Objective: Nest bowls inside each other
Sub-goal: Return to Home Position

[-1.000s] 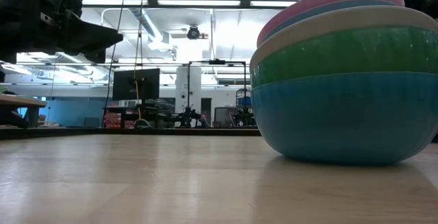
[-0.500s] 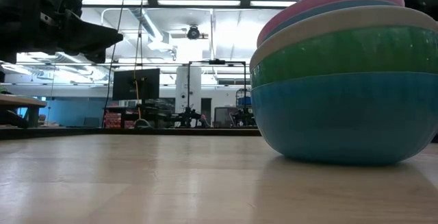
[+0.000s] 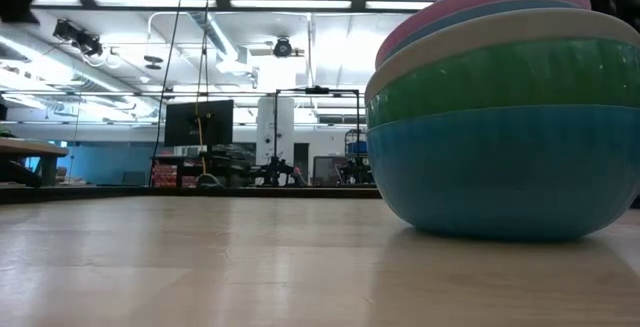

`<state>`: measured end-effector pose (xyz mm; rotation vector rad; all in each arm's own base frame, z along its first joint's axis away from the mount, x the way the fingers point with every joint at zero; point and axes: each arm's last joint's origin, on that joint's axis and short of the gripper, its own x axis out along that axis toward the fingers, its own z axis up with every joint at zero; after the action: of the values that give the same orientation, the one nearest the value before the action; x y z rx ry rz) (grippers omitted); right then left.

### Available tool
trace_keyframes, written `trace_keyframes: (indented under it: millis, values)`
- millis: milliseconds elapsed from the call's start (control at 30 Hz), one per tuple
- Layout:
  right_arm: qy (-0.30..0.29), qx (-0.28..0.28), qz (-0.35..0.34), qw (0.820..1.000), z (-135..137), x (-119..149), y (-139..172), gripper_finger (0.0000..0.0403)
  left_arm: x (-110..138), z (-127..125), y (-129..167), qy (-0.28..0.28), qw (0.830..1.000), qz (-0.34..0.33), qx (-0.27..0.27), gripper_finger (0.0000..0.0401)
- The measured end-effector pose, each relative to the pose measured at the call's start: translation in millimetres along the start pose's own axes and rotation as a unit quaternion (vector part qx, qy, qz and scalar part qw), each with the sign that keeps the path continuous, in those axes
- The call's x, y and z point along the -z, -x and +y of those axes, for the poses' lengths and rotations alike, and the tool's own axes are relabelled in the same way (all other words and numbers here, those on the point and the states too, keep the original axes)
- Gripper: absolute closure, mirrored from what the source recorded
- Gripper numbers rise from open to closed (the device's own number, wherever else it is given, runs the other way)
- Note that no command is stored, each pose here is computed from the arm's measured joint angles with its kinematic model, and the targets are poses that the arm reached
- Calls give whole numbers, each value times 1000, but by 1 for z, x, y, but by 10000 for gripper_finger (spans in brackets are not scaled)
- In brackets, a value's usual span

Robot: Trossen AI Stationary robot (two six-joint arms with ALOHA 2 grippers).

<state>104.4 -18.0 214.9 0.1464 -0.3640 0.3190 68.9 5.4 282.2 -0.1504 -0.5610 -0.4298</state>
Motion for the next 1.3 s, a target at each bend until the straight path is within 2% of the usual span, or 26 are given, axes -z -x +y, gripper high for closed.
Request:
trace_keyframes:
  millis: [100, 233, 333, 467, 667, 800, 1000, 1100, 1300]
  values:
    - [-3, -19, 5, 1000, 0, -10, -3, 400, -22, -7, -7, -3, 1000, 12, 0, 300]
    - [11, -31, 7, 999, 0, -16, -4, 402, -34, -9, -12, 11, 997, 69, -40, 300]
    - [4, -37, -3, 999, 2, -29, -6, 401, -54, -17, -15, 7, 998, 50, -33, 300]
    - [1, -62, -18, 998, 8, -66, -14, 399, -102, -43, -17, -27, 1000, 6, 12, 300]
    - [-19, -55, -5, 998, 27, -134, -23, 401, -159, -80, -8, -27, 999, -18, 8, 300]
    - [-21, -45, 22, 999, 35, -158, -27, 402, -176, -95, -1, -27, 1000, -12, 1, 300]
    - [13, -83, 28, 996, 56, -193, -23, 399, -209, -124, 13, -57, 997, -50, 20, 300]
    - [23, -106, 27, 994, 69, -209, -18, 400, -222, -140, 24, -51, 997, -49, 20, 300]
    - [41, -115, 29, 992, 99, -227, 3, 401, -234, -164, 49, -52, 997, -39, -29, 300]
